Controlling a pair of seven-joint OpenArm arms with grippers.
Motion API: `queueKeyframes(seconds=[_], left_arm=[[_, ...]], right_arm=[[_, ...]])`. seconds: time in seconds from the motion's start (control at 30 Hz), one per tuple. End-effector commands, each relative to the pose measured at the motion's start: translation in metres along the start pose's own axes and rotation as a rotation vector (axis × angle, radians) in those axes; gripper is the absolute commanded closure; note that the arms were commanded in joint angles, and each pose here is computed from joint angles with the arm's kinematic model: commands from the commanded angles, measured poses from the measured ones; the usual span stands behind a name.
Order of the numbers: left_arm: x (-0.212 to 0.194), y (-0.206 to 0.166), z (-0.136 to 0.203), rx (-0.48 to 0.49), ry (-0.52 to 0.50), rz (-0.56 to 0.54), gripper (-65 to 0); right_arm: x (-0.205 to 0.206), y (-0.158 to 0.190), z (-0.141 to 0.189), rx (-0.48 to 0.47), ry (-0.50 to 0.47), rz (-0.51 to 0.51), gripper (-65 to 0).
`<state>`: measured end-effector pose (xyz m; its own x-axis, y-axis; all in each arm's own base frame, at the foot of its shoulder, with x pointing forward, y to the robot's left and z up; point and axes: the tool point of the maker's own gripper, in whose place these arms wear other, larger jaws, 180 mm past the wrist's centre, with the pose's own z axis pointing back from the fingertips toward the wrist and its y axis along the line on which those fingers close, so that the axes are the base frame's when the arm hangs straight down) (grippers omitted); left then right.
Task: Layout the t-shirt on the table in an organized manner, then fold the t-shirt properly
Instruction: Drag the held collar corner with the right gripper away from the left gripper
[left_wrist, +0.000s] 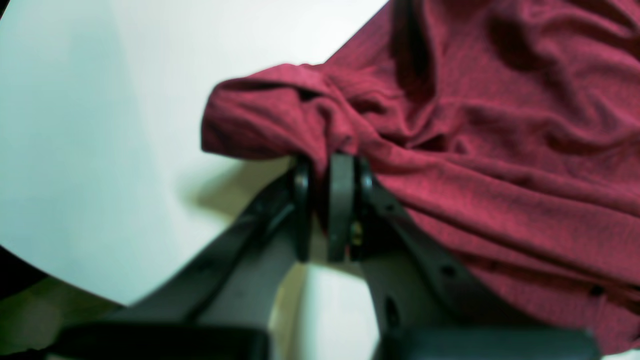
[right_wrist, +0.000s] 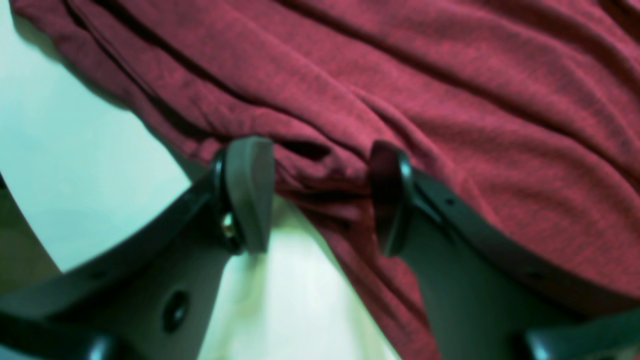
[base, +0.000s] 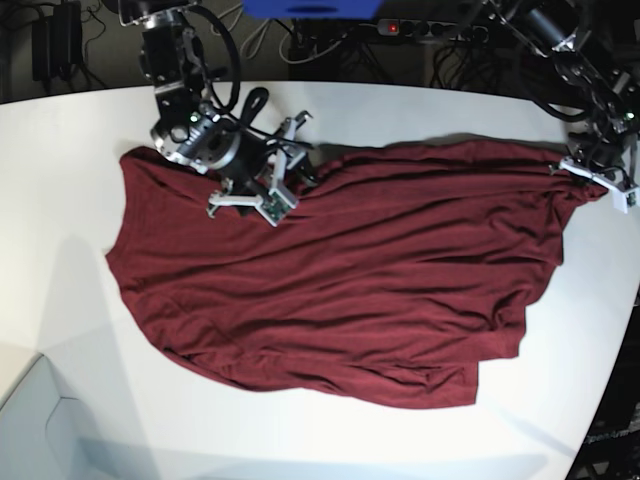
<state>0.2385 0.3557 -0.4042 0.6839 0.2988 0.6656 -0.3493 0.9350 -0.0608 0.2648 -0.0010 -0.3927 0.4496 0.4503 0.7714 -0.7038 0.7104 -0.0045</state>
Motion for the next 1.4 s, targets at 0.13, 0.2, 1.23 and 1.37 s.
queueKeyframes(seconds=[0.13, 0.2, 1.23, 1.37], left_arm=[[0.013, 0.006, 0.004, 0.011, -0.043, -0.014, -0.2], [0.013, 0.006, 0.004, 0.011, -0.042, -0.012, -0.2], [0.017, 0.007, 0.006, 0.015, -0.054, -0.014, -0.2], [0.019, 0.007, 0.006, 0.015, -0.058, -0.014, -0.2]], right_arm=[[0.017, 0.001, 0.001, 0.006, -0.062, 0.004, -30.9], [0.019, 0.006, -0.001, 0.021, -0.062, 0.018, -30.5], [0.002, 0.024, 0.032, 0.029, -0.040, 0.074, 0.0], [0.003, 0.039, 0.048, 0.038, -0.054, 0.070, 0.0]])
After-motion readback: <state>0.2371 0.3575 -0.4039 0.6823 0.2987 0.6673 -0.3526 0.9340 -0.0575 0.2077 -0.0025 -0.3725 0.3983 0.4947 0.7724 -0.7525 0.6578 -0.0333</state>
